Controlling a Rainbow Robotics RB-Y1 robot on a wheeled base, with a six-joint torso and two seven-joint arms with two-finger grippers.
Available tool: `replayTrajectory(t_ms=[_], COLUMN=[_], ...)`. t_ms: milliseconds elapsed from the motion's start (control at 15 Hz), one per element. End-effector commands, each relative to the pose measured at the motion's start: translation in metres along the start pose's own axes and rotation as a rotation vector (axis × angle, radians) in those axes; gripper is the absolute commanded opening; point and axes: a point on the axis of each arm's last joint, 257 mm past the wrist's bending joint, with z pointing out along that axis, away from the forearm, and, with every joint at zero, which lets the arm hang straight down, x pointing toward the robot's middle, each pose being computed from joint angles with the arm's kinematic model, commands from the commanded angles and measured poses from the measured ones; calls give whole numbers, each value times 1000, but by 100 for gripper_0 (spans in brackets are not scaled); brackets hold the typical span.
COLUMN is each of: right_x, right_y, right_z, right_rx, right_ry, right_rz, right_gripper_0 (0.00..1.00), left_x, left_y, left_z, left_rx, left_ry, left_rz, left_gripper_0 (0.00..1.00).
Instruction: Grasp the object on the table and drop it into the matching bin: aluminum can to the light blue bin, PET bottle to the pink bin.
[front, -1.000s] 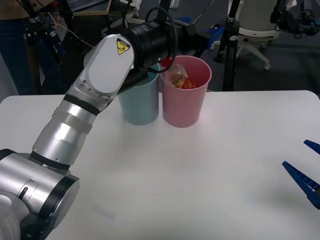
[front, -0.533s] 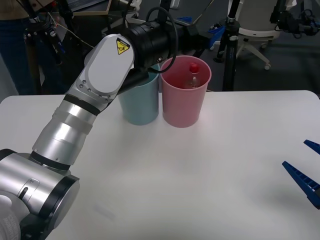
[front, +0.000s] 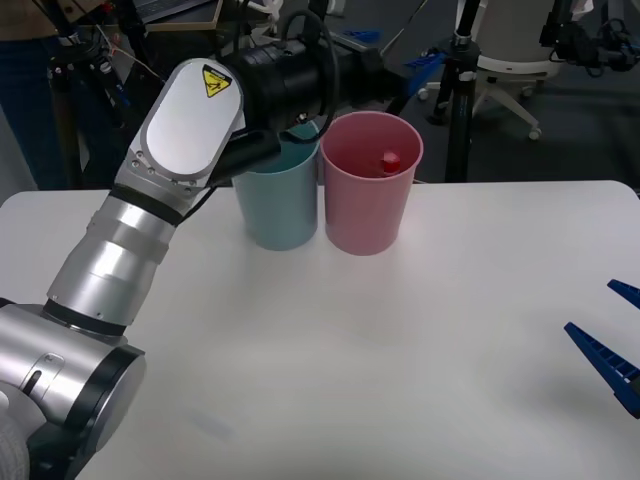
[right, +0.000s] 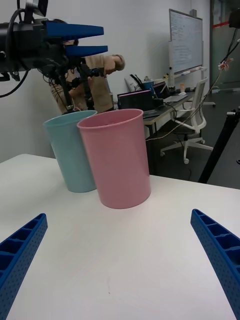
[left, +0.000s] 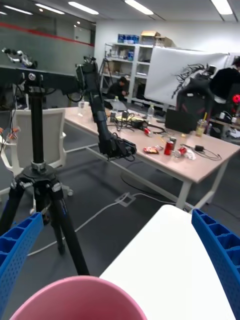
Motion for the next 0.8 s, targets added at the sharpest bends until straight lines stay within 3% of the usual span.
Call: replayTrajectory(t_ms=[67, 533, 800], right_x=[0, 0, 0], right_y=[0, 0, 0], right_z=[0, 0, 0], right_rx=[0, 0, 0], right_ry=[0, 0, 0], right_rz=[0, 0, 0], right_gripper_0=[100, 100, 100], left_x=[2, 11, 16], left_y=[10, 33, 49], left_z=[-18, -94, -139], left_rx=[25, 148, 174], left_ry=[1, 24, 15], left_rz=[27, 75, 112], left_gripper_0=[100, 100, 100])
